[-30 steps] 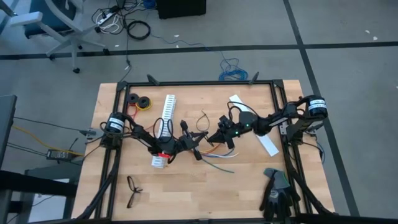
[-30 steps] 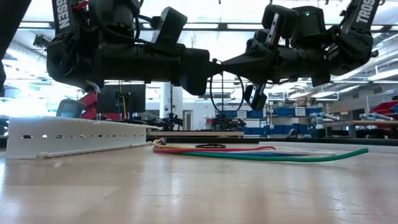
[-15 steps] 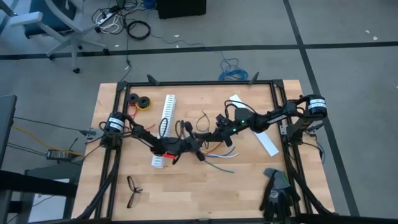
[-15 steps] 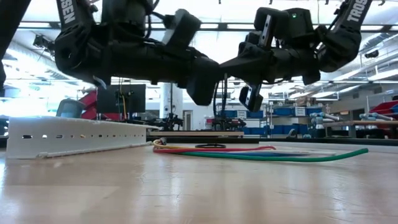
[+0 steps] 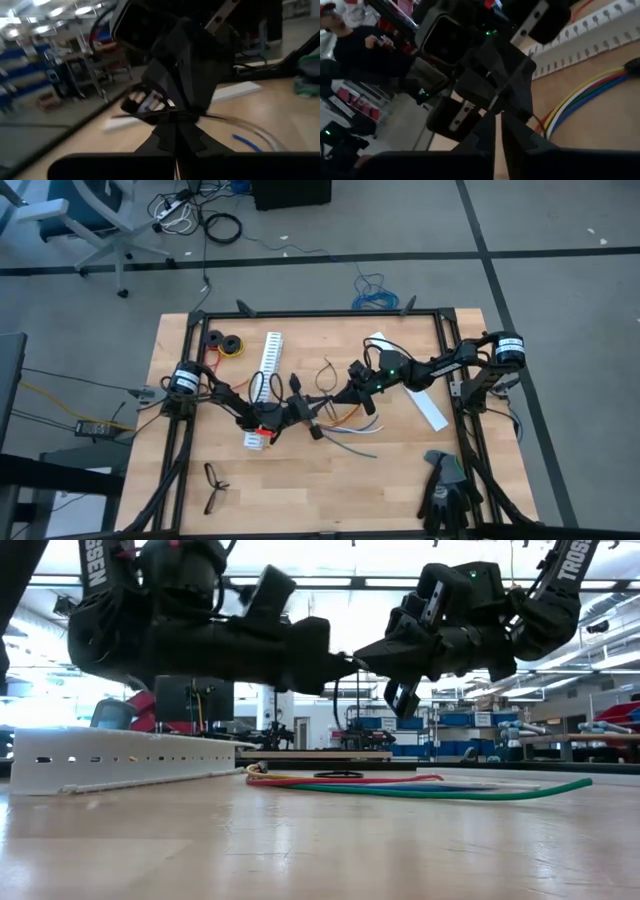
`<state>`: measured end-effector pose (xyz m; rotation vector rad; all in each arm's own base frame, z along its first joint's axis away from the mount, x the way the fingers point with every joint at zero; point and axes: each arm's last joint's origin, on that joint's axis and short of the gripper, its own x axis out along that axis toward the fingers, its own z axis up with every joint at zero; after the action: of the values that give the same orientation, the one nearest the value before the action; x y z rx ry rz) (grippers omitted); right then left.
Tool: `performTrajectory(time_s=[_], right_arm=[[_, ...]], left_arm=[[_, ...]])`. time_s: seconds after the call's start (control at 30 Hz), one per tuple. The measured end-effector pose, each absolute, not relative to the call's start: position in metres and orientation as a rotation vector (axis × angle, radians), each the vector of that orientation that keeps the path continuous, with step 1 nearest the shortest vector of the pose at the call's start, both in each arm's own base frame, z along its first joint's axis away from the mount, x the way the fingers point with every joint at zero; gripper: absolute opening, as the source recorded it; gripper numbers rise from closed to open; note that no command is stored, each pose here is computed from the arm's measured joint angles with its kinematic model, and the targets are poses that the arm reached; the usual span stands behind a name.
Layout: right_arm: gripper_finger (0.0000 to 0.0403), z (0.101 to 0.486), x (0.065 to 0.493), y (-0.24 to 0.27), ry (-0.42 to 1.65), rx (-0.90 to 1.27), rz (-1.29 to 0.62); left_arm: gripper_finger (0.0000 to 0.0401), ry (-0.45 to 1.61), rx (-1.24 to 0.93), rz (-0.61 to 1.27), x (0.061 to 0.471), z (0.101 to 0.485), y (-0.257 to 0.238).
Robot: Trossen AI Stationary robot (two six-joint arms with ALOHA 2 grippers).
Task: Ziptie cables
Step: Insert the black zip tie into the lock head
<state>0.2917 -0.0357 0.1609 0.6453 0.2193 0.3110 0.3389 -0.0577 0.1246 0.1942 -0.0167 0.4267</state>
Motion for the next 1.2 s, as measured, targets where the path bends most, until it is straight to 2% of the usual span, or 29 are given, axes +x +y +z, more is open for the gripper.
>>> performTrajectory(time_s=[0.17,0.3,0.5,0.63,0.73,0.83,1.2], right_arm=[[0.0073,0.16,0.292,-0.036,0.202,0.534,0.312],[0.0098,0.159,0.291,-0.039,0.176,0.321,0.304],[0.0099,0.147,0.293,-0.019,0.249,-0.097,0.211],[0.0093,0.142,0.293,0.002,0.303,-0.433,0.083],[0.0089,0.144,0.293,0.016,0.321,-0.607,-0.03],[0.0084,0.145,0.292,0.023,0.327,-0.667,-0.097],[0.0072,0.15,0.295,0.032,0.3,-0.846,-0.055]], left_arm=[[0.0001,-0.012,0.053,0.418,0.33,0.116,-0.055],[0.0001,-0.024,-0.055,0.349,0.327,0.113,-0.054],[0.0001,-0.042,-0.284,0.218,0.33,0.112,-0.046],[0.0001,-0.038,-0.406,0.106,0.333,0.113,-0.038],[0.0001,-0.024,-0.448,0.069,0.334,0.112,-0.032],[0.0001,-0.014,-0.443,0.032,0.334,0.112,-0.028],[0.0001,0.005,-0.418,-0.12,0.338,0.114,-0.016]])
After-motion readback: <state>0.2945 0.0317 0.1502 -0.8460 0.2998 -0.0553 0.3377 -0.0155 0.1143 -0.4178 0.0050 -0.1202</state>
